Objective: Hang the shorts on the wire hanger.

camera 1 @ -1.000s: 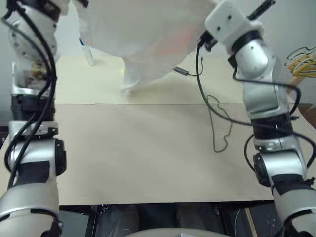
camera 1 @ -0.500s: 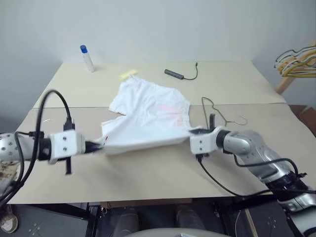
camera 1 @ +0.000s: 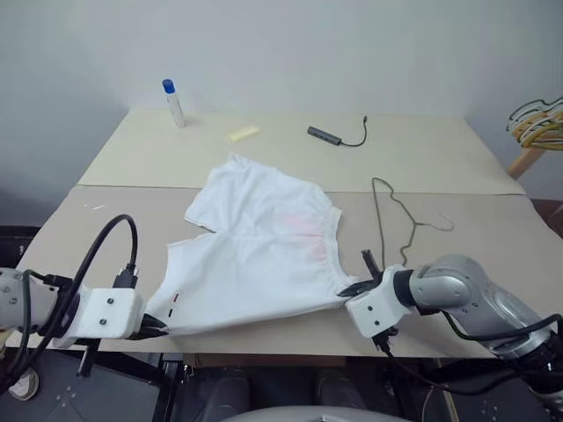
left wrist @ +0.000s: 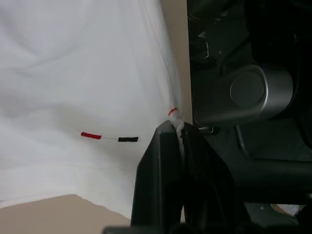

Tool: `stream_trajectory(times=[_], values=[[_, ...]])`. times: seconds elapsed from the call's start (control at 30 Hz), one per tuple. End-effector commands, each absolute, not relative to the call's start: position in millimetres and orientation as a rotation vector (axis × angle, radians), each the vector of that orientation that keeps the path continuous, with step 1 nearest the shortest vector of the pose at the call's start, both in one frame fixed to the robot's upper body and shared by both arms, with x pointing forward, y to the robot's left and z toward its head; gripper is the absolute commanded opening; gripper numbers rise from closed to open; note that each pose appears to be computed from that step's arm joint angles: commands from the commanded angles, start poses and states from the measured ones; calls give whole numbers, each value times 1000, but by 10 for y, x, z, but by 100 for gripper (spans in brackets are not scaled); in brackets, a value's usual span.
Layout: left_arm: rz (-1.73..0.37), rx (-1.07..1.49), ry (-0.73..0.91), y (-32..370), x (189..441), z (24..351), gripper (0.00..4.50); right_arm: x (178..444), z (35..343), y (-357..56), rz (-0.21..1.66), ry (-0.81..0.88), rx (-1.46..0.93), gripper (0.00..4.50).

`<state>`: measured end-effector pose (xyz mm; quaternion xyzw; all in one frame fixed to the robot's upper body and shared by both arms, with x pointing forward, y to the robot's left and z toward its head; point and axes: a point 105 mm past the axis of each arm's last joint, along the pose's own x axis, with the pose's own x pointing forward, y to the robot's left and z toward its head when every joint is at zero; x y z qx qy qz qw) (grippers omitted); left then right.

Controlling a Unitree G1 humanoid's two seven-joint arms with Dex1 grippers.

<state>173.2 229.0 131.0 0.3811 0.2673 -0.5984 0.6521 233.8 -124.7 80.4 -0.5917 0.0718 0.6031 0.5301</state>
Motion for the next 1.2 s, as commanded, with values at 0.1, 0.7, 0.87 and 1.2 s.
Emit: stream_trajectory(times=[0.1,0.7,0.87,1.2], values=[[-1349,839,654,2337,1667,1379,136,2361,895,-1335,1412,213,-1414,219],[-1131,614,108,1833,2324,1971,448,3610,1316,-1931,471,466,-554,450],[-1179,368,-10,1627,2314,2143,448,3721,1095,-1983,260,577,-287,450],[-1222,343,3,1480,2299,2108,448,3747,803,-1914,146,643,-142,450]])
